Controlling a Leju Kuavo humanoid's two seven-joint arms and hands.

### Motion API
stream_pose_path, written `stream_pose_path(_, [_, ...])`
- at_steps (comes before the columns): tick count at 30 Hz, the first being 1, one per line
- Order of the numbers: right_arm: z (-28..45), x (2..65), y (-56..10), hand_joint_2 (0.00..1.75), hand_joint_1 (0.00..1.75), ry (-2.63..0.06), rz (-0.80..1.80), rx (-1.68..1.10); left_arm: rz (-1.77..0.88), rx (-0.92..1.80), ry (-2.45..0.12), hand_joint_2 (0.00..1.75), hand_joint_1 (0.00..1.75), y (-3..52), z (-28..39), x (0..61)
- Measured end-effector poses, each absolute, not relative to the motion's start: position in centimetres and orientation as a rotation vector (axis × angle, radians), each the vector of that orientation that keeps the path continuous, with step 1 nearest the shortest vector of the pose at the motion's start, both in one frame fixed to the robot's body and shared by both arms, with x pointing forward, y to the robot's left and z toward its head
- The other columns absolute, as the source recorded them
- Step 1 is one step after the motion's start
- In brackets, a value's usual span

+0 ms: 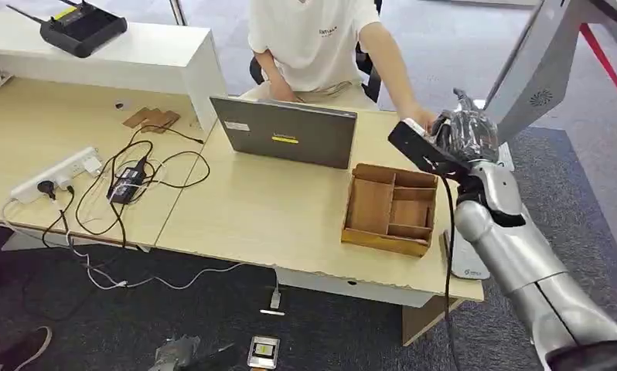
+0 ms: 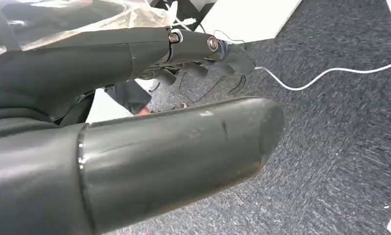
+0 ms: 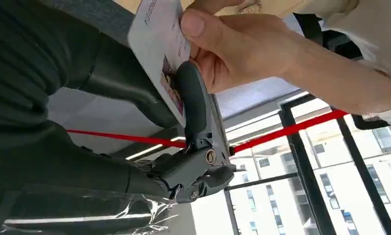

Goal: Pass the card to the sensor for recognition and then transmit it.

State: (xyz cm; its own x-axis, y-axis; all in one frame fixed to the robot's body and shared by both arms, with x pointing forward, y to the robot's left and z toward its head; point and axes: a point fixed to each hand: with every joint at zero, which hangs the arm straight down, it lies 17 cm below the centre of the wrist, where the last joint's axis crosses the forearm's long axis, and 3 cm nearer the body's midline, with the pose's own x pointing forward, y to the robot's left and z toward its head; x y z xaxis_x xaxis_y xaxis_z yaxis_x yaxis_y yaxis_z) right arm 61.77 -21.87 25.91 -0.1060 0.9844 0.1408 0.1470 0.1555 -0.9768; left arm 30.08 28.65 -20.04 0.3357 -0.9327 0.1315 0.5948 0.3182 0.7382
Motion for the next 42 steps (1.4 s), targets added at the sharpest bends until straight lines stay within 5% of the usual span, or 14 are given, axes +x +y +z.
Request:
stream_pose_path(1, [25.7,61.9,-21.7,1.75,1.75,-1.457,1.09,-1.162,-1.095,0.649,-0.618,0.0,0.0,28.5,-20.0,30.1])
stream_pose_path(2, [25.5,62.2,-21.7,1.75,1.55,-1.446,1.092,-1.166,-1.098,0.649,-0.62,0.0,0.0,28.4,-20.0,30.1])
stream_pose_path(3, [25.4,62.3,-21.6,1.75,0.73,-1.444,1.094,-1.166,-1.1,0.649,-0.622,0.0,0.0,28.3,-20.0,30.2])
stream_pose_path(4, [25.2,62.5,-21.6,1.75,0.73,-1.44,1.096,-1.168,-1.099,0.648,-0.624,0.0,0.0,28.2,-19.9,30.3])
stream_pose_path(5, [25.0,62.7,-21.5,1.75,0.23,-1.434,1.099,-1.169,-1.099,0.648,-0.626,0.0,0.0,28.2,-19.9,30.4])
stream_pose_path(6, [24.8,62.8,-21.5,1.75,0.0,-1.426,1.101,-1.173,-1.1,0.648,-0.627,0.0,0.0,28.2,-19.9,30.4])
stream_pose_path(25, [24.1,62.9,-21.2,1.75,0.0,-1.478,1.008,-1.1,-1.09,0.65,-0.623,0.0,0.0,28.4,-20.2,29.7])
stream_pose_path(42, [15.9,53.7,-19.2,1.75,0.0,-1.502,0.945,-0.769,-1.022,0.671,-0.586,0.0,0.0,31.0,-21.0,27.5])
